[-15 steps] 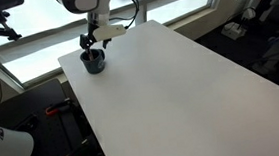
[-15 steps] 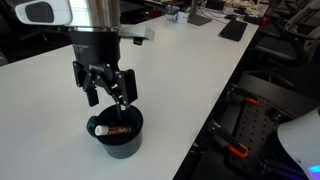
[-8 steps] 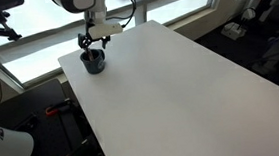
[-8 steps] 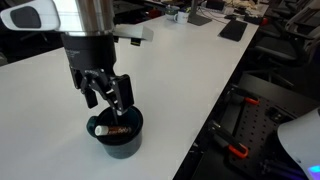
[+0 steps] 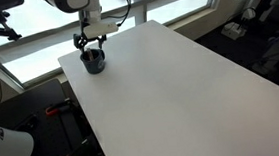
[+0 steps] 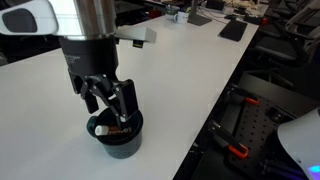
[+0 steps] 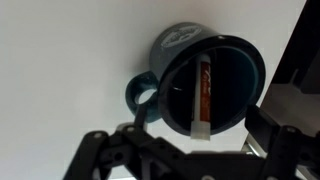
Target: Take the red marker out of the mug.
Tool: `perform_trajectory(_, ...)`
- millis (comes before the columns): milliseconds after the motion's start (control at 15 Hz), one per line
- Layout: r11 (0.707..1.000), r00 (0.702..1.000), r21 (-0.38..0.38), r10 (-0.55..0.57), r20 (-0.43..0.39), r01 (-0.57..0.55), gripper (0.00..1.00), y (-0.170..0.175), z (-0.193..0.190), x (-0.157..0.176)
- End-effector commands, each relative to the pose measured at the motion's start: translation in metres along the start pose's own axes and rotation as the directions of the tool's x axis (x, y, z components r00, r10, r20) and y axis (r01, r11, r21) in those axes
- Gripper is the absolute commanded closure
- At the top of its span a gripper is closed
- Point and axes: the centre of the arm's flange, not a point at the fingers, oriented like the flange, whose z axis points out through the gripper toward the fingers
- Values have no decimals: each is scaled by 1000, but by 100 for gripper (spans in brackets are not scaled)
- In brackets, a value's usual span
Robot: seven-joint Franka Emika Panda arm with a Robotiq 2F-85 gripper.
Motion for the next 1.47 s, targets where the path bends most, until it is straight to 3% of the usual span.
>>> perform_trajectory(0,999,999,1,-40,-14,40,0,-29,-10,-6)
perform_trajectory(267,999,999,7,-48,-25,48,0,-41,-10,-16)
perform_trajectory(333,999,999,8,-45,-28,45,6,-43,-11,-19)
perform_trajectory(400,999,999,9,-42,-31,43,23,-44,-12,-22)
perform_trajectory(467,999,999,9,-42,-33,42,34,-46,-13,-25)
perform_trajectory(933,998,998,-25,-60,-33,60,88,-50,-15,-36)
perform_trajectory(1000,997,997,-34,-73,-31,72,60,-49,-15,-37)
perform_trajectory(1067,996,997,-44,-76,-27,75,52,-48,-15,-37)
perform_trajectory(1133,995,996,-55,-82,-24,80,52,-46,-14,-37)
perform_trajectory(1400,992,996,-98,-83,-32,80,24,-43,-13,-39)
